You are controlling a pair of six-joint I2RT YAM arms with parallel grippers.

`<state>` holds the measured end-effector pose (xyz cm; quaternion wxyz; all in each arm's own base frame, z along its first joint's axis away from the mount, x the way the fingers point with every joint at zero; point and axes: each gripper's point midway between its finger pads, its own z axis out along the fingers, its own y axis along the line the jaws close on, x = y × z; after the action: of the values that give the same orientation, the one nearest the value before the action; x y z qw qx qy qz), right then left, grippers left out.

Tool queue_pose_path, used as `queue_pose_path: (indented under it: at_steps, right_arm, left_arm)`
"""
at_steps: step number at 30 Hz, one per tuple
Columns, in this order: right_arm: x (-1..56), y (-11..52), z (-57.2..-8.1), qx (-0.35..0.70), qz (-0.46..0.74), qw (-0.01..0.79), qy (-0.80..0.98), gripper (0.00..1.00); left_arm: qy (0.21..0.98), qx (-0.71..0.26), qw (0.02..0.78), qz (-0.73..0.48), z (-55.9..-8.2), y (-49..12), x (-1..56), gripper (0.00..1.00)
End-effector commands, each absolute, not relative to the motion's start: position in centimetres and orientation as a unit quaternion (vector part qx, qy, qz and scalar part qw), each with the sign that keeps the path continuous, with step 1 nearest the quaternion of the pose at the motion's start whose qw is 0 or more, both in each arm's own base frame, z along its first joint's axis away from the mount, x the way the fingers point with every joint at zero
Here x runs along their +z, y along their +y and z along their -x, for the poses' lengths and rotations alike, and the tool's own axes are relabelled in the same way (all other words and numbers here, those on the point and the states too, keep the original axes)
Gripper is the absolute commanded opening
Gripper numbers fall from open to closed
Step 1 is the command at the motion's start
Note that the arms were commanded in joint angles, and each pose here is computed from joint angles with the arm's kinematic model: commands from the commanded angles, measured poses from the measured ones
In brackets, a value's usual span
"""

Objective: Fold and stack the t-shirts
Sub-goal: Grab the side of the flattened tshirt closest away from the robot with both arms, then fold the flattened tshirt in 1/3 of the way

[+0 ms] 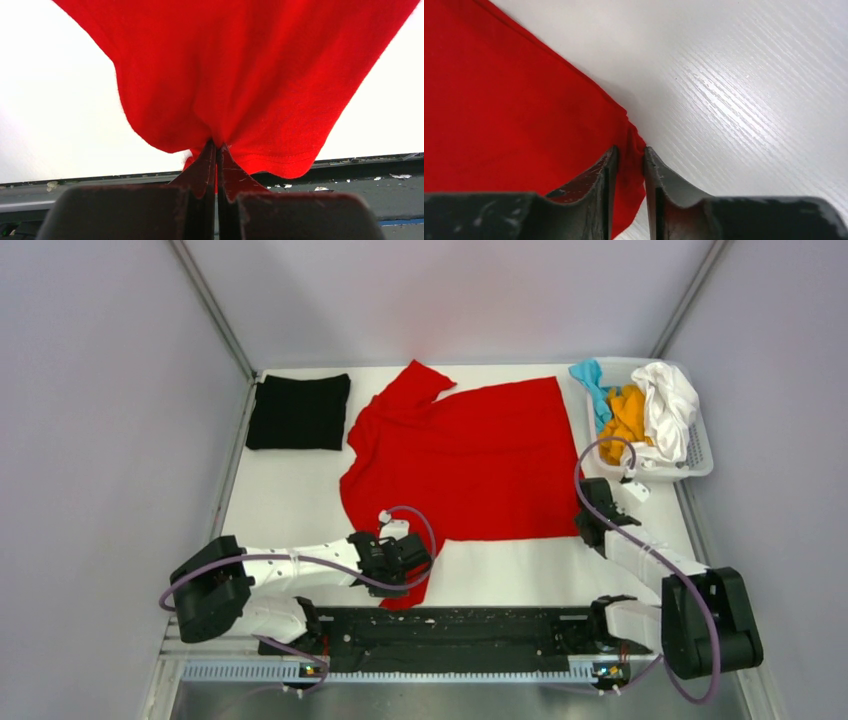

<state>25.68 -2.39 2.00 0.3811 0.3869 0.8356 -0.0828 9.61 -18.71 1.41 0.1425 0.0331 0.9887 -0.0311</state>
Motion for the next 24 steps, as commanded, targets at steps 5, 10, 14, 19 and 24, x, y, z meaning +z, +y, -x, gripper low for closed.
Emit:
queue_pose_path:
  at_steps: [5, 10, 14, 19, 24]
  right_arm:
    - [1.4, -1.4, -25.1, -0.069, -0.376, 0.346, 0.857, 0.00]
    - [2.8, -1.9, -22.5, -0.079, -0.385, 0.333, 0.857, 0.00]
    - [3.5, -1.5, -19.1, -0.065, -0.397, 0.302, 0.864, 0.00]
    - [4.3, 0.8, -17.8, 0.010, -0.419, 0.291, 0.860, 0.00]
    - [4.9, 1.6, -16.4, 0.031, -0.423, 0.287, 0.859, 0.00]
  left_arm:
    - [0.988, -0.028, 0.150, -0.037, -9.8, -18.5, 2.1, 0.00]
    - [0.992, -0.036, 0.116, -0.031, -8.1, -17.9, 2.3, 0.00]
    - [0.994, -0.061, 0.083, -0.027, -5.8, -17.7, 2.3, 0.00]
    - [0.993, -0.081, 0.079, -0.025, -3.8, -17.6, 3.4, 0.00]
    - [0.993, -0.099, 0.065, -0.029, -2.3, -18.2, 3.3, 0.00]
